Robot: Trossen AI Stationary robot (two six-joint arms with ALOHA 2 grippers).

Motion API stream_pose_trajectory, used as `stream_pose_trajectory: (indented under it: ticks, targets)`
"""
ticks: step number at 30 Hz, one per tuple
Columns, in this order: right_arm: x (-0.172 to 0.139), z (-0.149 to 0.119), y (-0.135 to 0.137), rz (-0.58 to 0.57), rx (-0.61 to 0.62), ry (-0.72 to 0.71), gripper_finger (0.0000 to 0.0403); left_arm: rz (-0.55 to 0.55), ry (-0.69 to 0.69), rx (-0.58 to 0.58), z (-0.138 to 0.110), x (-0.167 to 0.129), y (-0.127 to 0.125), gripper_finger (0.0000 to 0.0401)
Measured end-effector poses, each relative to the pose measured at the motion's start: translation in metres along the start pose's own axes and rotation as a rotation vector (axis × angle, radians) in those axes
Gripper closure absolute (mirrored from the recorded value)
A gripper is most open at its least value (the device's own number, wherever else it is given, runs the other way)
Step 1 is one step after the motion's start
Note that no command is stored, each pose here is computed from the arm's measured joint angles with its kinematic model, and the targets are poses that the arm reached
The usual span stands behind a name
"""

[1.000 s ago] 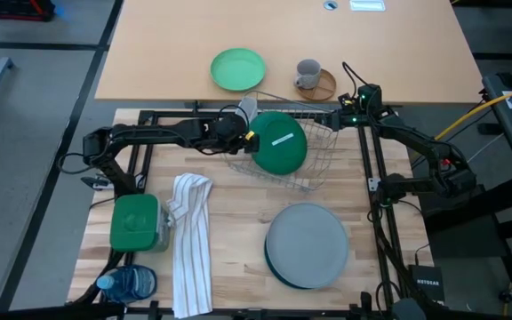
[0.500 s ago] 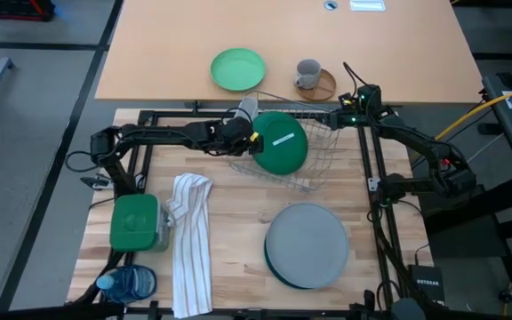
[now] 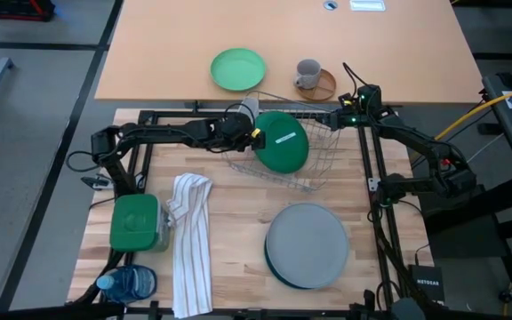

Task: Sort dishes
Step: Put the dark green plate in the dish rack

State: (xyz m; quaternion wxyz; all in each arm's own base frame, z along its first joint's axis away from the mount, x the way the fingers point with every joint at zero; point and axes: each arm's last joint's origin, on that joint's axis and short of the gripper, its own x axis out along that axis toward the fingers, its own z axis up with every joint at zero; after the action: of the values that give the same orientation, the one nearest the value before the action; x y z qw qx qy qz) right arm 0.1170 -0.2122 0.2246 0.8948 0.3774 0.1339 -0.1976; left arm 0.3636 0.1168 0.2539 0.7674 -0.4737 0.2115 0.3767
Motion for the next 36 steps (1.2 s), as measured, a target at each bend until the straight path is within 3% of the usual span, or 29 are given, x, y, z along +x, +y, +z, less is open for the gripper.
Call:
stream_pose_trajectory:
  ticks: [24,36]
  targets:
    - [0.0,0.0,0.0,0.0,-0.001,0.0,0.0314,-0.116,-0.091,0.407,0.001,-0.002,-0.015,0.019]
    - [0.0,0.0,0.0,0.001,-0.001,0.001,0.0314,-0.241,-0.206,0.682,-0.009,-0.01,-0.037,0.019]
